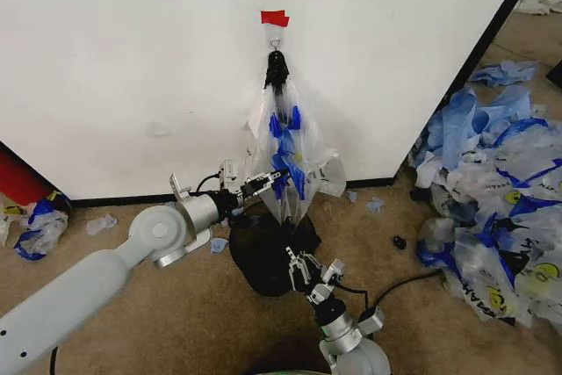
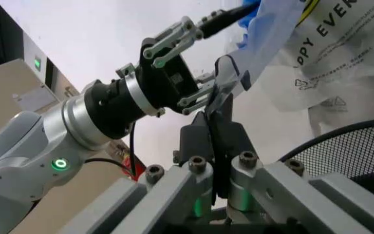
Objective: Pick up the garbage bag from the wall and place it over the trash bin.
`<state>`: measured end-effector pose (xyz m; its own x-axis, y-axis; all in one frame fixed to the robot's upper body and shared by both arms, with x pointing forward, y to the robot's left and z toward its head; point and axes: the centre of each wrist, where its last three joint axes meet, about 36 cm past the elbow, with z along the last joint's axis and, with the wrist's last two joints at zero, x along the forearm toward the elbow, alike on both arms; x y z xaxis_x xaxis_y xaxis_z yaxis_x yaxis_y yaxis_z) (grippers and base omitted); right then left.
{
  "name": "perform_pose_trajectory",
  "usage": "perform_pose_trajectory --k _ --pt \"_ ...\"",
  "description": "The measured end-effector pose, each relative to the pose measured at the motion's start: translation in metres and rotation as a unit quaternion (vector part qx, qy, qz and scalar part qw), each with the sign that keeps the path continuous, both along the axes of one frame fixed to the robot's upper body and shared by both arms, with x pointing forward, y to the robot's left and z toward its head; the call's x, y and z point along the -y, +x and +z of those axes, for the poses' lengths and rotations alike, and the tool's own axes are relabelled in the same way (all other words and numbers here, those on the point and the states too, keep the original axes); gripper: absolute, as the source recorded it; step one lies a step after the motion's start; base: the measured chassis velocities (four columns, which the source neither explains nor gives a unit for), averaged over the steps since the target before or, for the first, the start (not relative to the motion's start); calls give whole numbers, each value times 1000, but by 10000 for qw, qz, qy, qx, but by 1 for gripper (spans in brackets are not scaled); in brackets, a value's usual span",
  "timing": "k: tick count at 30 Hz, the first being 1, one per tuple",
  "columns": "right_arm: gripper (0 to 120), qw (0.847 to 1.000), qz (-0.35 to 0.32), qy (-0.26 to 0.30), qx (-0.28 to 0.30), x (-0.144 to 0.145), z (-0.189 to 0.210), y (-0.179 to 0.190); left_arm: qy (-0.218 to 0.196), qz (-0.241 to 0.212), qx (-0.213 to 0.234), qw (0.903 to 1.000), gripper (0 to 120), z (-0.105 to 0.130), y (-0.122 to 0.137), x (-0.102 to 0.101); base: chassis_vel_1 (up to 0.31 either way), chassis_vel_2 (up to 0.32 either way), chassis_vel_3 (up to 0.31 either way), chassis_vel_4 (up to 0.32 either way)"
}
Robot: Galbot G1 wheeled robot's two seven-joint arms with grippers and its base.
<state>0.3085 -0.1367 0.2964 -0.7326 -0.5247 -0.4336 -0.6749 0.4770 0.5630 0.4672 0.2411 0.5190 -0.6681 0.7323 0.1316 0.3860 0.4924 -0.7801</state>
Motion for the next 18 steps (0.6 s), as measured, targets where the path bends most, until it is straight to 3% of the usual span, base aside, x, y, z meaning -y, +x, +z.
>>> perform_pose_trajectory --k 4,18 --pt "0 10000 0 -1 2 0 0 0 -1 0 -2 10000 30 0 0 0 0 0 0 0" --pt "0 10000 3 -3 -2 -1 0 0 -8 57 -3 10000 25 -3 -3 -2 0 0 0 0"
